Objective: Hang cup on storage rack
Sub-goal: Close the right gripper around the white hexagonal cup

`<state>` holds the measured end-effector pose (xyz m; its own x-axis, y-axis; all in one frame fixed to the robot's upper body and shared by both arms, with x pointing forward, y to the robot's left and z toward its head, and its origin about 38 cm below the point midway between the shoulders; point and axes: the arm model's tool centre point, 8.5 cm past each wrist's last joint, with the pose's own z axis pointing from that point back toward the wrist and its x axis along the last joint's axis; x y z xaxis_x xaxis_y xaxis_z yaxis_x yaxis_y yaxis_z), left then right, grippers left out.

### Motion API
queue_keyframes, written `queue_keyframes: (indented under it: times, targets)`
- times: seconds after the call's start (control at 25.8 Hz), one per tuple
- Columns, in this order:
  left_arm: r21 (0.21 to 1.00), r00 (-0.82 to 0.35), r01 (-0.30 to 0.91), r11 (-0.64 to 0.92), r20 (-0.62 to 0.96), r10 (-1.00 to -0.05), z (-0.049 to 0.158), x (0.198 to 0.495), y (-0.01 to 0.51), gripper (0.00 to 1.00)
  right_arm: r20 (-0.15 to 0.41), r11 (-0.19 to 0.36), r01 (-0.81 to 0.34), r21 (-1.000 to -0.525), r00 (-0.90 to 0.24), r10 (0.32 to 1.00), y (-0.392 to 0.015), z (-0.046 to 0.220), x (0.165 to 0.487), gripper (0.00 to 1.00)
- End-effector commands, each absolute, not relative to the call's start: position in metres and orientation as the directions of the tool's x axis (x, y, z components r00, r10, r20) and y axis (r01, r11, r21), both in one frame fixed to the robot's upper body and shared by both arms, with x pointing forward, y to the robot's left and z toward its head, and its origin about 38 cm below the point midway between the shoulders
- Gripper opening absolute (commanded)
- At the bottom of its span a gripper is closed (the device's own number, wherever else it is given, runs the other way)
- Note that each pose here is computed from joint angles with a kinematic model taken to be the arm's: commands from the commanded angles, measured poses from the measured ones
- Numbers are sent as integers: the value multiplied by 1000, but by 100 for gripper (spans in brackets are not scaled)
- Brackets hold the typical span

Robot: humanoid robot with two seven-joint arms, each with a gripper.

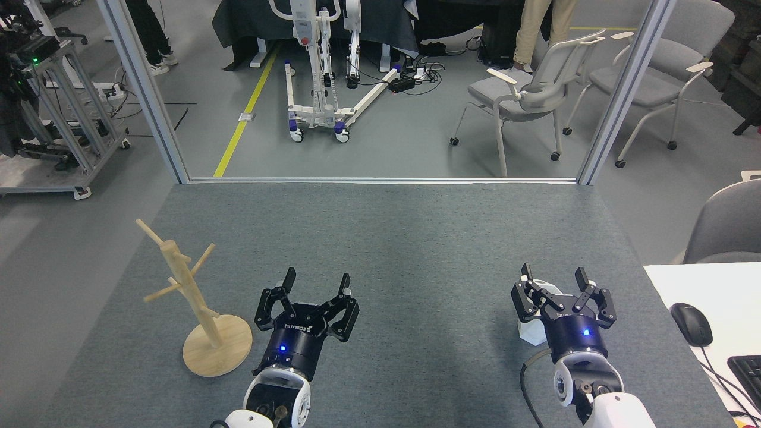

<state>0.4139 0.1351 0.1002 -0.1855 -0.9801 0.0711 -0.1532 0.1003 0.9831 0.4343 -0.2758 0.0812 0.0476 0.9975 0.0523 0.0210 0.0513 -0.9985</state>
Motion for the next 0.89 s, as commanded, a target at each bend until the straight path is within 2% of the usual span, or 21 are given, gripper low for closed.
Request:
queue_keyframes:
  times: [0.0, 0.35, 0.66, 0.85]
  targets:
    - [983, -179, -154, 97, 69, -981, 100, 415, 136, 100, 54, 53, 24, -998, 46, 997, -276, 81, 434, 100]
    - [979, -158, -185, 87, 58, -986, 107, 415, 139, 100, 57, 57, 8, -998, 44, 997, -273, 74, 429, 100]
    - [976, -165, -193, 99, 67, -984, 111, 414, 137, 100, 74, 76, -74, -994, 30, 997, -262, 35, 381, 100]
    - [977, -166, -190, 99, 67, -984, 110, 414, 138, 100, 46, 50, -93, -994, 45, 998, -269, 28, 376, 100]
